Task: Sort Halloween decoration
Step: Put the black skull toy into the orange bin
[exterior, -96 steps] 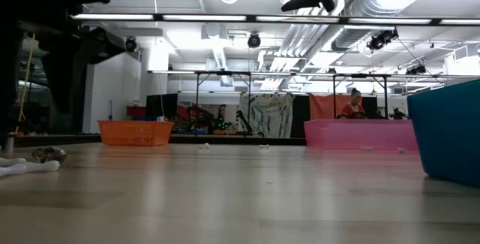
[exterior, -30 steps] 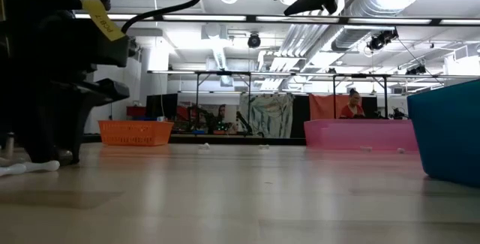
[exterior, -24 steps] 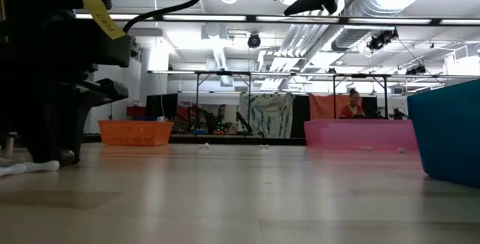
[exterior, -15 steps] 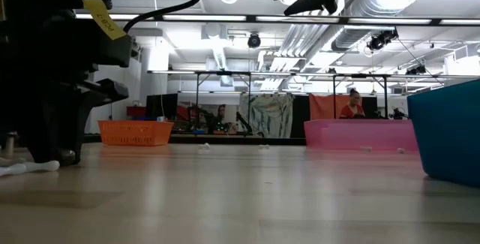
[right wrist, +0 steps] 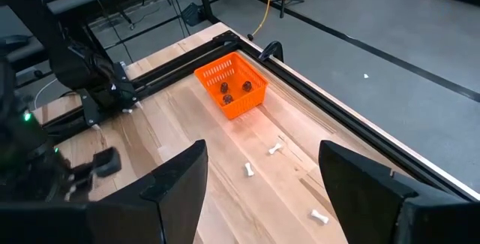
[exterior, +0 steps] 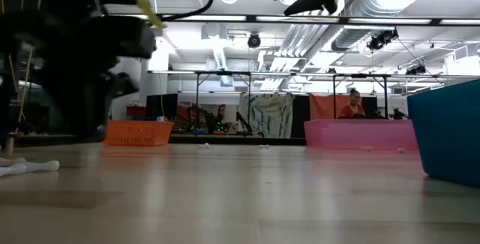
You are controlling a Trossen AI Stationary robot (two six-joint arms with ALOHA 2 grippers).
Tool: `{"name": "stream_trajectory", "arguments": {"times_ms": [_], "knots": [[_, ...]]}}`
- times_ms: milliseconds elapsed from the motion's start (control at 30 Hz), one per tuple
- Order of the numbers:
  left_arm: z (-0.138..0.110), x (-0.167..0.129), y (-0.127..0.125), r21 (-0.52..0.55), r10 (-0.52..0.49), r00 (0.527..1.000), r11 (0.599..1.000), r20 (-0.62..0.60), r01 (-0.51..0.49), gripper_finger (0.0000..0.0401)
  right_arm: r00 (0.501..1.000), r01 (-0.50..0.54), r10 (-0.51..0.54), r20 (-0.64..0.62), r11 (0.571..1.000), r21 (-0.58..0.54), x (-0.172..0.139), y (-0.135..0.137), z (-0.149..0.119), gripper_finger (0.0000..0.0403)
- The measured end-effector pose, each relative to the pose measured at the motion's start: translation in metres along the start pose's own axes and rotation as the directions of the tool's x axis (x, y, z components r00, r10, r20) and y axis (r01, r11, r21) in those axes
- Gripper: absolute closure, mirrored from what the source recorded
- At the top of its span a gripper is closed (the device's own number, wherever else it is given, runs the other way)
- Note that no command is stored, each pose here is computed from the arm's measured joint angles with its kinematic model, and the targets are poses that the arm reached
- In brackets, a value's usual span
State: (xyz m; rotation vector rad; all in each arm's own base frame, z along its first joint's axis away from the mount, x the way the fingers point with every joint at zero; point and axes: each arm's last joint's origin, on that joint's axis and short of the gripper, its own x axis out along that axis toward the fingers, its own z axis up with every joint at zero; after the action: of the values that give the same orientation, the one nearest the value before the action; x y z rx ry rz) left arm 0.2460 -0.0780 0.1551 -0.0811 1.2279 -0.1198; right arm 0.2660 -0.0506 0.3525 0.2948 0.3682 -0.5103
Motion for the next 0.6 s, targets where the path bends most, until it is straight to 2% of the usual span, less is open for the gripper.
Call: {"name": "stream_trajectory", "arguments": {"times_ms": [200, 300, 433, 600], "knots": [[0.014, -0.040, 0.033, -0.106, 0.028, 0.985, 0.994, 0.170, -0.010, 0.0339, 1.000, 0.003, -0.003, -0.008, 1.000, -0.003, 0.000, 0.000, -0.001, 0.0155], [0.024, -0.066, 0.049, -0.164, 0.061, 0.950, 0.986, 0.306, -0.011, 0.0339, 1.000, 0.006, -0.006, -0.017, 1.000, -0.006, 0.000, -0.001, -0.002, 0.0155], [0.039, -0.104, 0.066, -0.208, 0.109, 0.850, 0.978, 0.516, 0.001, 0.0339, 1.000, 0.006, -0.006, -0.018, 1.000, -0.005, 0.000, -0.001, -0.002, 0.0155], [0.055, -0.153, 0.081, -0.207, 0.162, 0.652, 0.978, 0.741, -0.008, 0.0339, 1.000, 0.007, -0.007, -0.019, 1.000, 0.000, 0.000, -0.001, -0.002, 0.0155]]}}
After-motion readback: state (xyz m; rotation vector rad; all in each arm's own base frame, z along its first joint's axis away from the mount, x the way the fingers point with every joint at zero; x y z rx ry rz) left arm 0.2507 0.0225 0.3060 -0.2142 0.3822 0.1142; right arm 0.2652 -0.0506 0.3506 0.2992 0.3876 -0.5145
